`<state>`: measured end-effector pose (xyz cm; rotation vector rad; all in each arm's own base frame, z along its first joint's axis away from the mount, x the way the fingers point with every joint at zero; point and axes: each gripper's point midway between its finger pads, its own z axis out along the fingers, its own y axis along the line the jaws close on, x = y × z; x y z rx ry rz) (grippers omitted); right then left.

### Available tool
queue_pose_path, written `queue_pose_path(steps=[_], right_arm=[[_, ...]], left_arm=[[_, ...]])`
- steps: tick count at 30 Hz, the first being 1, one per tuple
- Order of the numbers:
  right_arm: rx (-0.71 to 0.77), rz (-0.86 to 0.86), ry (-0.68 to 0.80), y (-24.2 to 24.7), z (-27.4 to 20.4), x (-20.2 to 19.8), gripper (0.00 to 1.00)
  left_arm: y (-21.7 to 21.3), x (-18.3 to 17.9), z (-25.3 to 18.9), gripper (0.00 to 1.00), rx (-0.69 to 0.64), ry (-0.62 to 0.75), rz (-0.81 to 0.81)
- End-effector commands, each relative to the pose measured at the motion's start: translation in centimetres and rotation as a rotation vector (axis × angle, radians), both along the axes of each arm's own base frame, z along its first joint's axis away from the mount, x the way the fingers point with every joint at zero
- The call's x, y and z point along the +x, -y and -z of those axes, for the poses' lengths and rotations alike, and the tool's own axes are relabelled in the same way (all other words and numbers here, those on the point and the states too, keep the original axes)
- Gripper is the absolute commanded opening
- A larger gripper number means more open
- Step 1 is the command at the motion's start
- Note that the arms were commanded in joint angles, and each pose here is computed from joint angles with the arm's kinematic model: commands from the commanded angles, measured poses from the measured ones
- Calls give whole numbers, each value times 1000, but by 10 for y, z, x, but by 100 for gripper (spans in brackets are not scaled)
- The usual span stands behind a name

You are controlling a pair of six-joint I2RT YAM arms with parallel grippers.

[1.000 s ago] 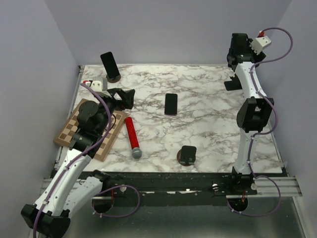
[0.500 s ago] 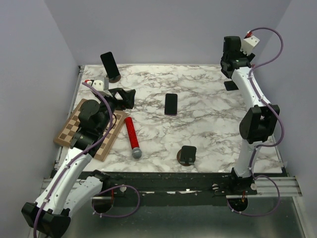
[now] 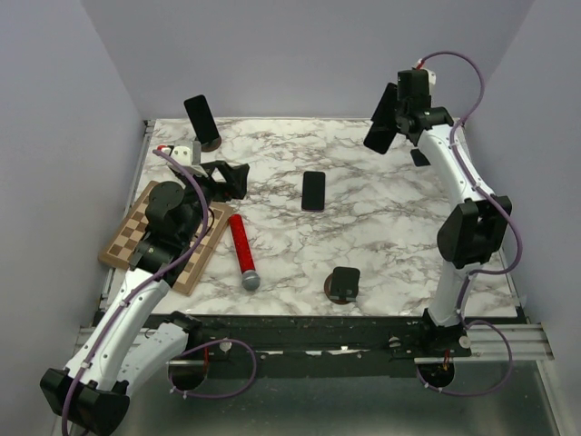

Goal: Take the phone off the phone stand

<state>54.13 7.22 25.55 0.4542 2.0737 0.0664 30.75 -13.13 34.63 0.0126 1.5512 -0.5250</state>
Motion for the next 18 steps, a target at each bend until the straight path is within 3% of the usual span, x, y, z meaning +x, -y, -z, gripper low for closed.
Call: queue_pose_path(steps=[1, 10, 18], right_arm=[[86, -255, -138, -56, 36, -11, 1], [104, -447, -389, -95, 111, -38, 1], [124, -477, -525, -109, 166, -60, 1]], left_arm=[[1, -1, -13, 93, -4, 23, 10], [-1, -1, -13, 93, 2, 28, -2], [1, -2, -15, 93, -11, 27, 16]])
